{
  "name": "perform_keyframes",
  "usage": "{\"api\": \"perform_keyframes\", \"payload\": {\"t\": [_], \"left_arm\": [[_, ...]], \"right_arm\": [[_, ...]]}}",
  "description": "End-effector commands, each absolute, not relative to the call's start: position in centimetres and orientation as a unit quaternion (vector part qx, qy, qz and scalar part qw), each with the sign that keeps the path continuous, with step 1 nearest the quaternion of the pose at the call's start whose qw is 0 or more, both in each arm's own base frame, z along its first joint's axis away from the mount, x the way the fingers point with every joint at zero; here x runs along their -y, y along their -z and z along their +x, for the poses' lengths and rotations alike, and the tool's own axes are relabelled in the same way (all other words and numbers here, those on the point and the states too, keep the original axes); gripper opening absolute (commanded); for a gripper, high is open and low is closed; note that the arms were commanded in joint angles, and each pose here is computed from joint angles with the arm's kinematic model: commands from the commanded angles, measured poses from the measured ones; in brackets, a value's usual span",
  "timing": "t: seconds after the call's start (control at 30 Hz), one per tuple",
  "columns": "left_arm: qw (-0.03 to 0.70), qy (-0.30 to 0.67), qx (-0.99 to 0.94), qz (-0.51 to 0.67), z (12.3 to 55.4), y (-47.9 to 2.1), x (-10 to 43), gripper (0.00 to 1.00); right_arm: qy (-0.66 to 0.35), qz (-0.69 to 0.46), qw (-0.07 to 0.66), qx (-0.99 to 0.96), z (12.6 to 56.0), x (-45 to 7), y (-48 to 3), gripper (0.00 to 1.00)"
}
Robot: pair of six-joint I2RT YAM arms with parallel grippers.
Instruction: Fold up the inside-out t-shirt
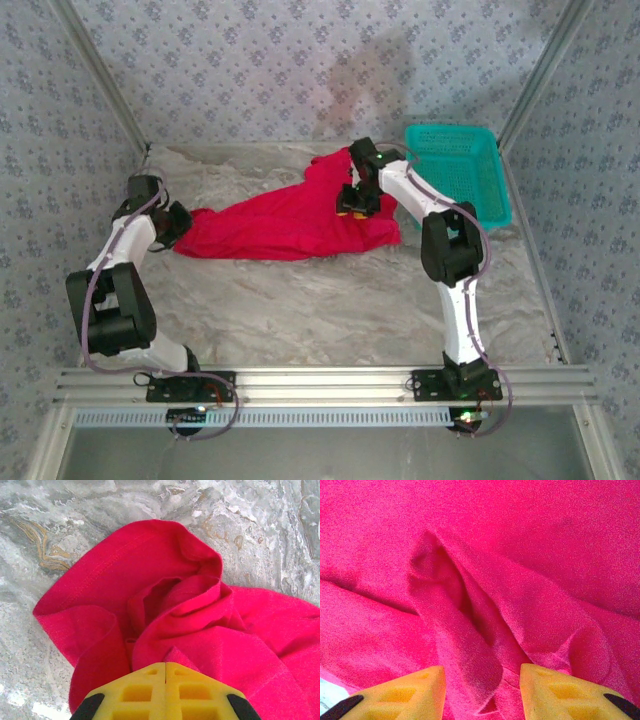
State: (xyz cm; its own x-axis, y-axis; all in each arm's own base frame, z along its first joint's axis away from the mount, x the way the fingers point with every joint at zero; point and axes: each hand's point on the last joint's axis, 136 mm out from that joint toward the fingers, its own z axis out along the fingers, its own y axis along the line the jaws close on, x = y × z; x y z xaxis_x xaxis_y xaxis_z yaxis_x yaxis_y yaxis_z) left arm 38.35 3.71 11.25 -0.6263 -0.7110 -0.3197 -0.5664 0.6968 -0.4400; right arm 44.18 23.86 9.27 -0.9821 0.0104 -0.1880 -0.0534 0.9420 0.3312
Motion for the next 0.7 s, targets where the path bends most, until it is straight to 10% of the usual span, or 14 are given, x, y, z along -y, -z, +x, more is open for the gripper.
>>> {"api": "perform_keyframes", "payload": {"t": [0.0,0.67], "left_arm": [[0.242,0.154,-0.891,-0.353,38.44,-11.52,-3.39,0.0],[0.241,0.15,-0.893,-0.348,38.39,-11.86,-3.46,0.0]], "right_arm": [[-0.161,-0.025,0.108,-0.981,45.25,-24.0,-9.85,0.44],[-0.152,-0.029,0.098,-0.983,45.51,-24.08,-9.08,0.27]]}}
